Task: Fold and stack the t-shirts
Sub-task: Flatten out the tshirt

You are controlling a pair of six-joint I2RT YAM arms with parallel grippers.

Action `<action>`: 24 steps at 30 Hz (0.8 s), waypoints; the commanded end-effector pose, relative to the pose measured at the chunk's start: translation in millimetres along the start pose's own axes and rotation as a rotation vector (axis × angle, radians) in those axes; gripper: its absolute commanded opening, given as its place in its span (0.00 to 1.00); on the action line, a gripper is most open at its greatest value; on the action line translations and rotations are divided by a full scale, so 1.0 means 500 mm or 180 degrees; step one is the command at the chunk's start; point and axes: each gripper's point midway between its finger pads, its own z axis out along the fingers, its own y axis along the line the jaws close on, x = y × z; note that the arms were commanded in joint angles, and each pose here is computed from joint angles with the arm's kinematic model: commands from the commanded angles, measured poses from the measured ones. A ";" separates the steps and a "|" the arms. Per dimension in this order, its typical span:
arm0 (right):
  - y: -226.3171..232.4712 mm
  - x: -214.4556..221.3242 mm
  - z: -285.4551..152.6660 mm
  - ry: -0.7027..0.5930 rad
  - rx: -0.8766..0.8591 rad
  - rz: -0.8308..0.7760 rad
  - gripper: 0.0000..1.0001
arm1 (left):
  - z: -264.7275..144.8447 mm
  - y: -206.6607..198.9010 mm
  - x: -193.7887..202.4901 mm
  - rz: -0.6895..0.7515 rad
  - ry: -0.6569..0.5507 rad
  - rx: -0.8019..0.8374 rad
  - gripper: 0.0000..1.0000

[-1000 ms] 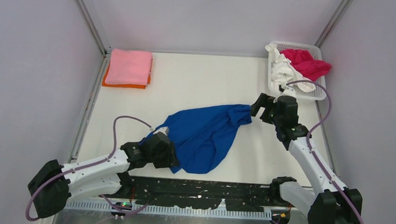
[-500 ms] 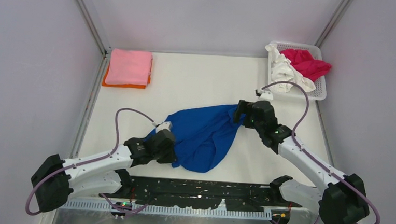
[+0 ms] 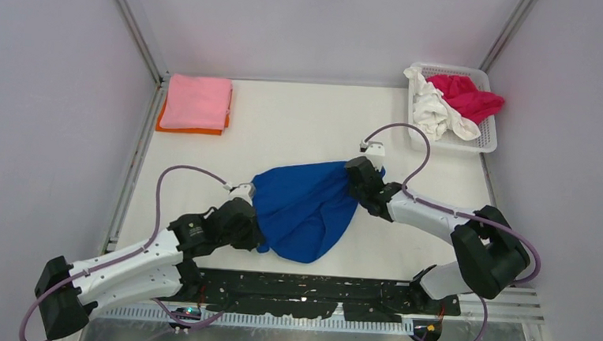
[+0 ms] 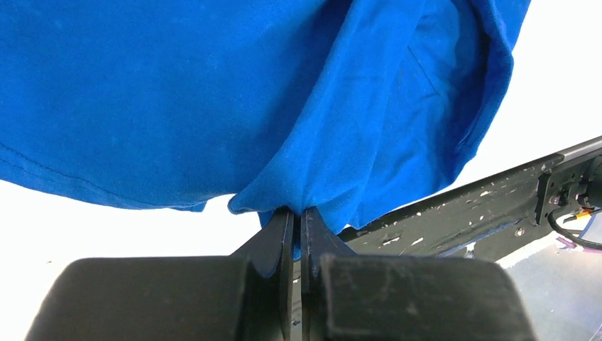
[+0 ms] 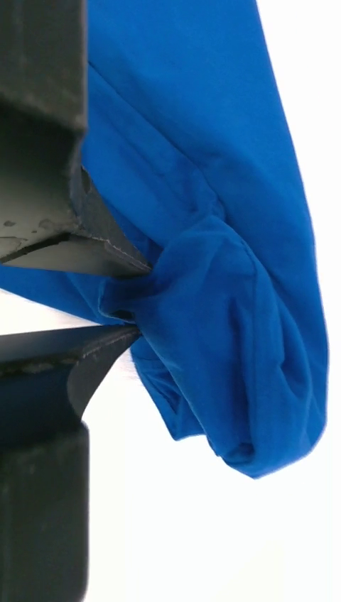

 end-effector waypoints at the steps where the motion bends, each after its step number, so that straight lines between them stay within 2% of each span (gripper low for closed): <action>1: 0.003 -0.087 0.010 -0.0464 0.0234 0.0182 0.29 | -0.011 0.010 0.006 0.0076 0.0039 -0.0044 0.03; 2: 0.000 -0.085 0.012 -0.0455 0.0266 0.0163 0.23 | -0.012 0.015 0.011 0.0080 0.0074 -0.0074 0.04; 4: -0.010 -0.088 0.012 -0.0480 0.0345 0.0139 0.17 | -0.015 0.028 0.023 0.0084 0.0150 -0.0143 0.04; 6: -0.022 -0.092 0.011 -0.0504 0.0431 0.0111 0.14 | -0.019 0.033 0.035 0.0092 0.0230 -0.0154 0.07; 10: -0.044 -0.089 0.009 -0.0490 0.0502 0.0096 0.12 | -0.022 0.044 0.059 0.0080 0.0353 -0.0142 0.14; 15: -0.052 -0.078 0.007 -0.0451 0.0476 0.0066 0.11 | -0.010 0.044 0.082 0.0012 0.0476 -0.0081 0.15; 18: -0.043 -0.070 0.008 -0.0428 0.0364 0.0065 0.11 | 0.000 0.038 0.086 -0.0025 0.0495 -0.0029 0.12; 21: -0.041 -0.066 0.007 -0.0417 0.0338 0.0068 0.11 | 0.005 0.032 0.090 -0.0069 0.0521 0.0010 0.01; 24: -0.046 -0.071 0.002 -0.0440 0.0361 0.0066 0.09 | -0.001 0.029 0.087 -0.0050 0.0512 0.0026 0.00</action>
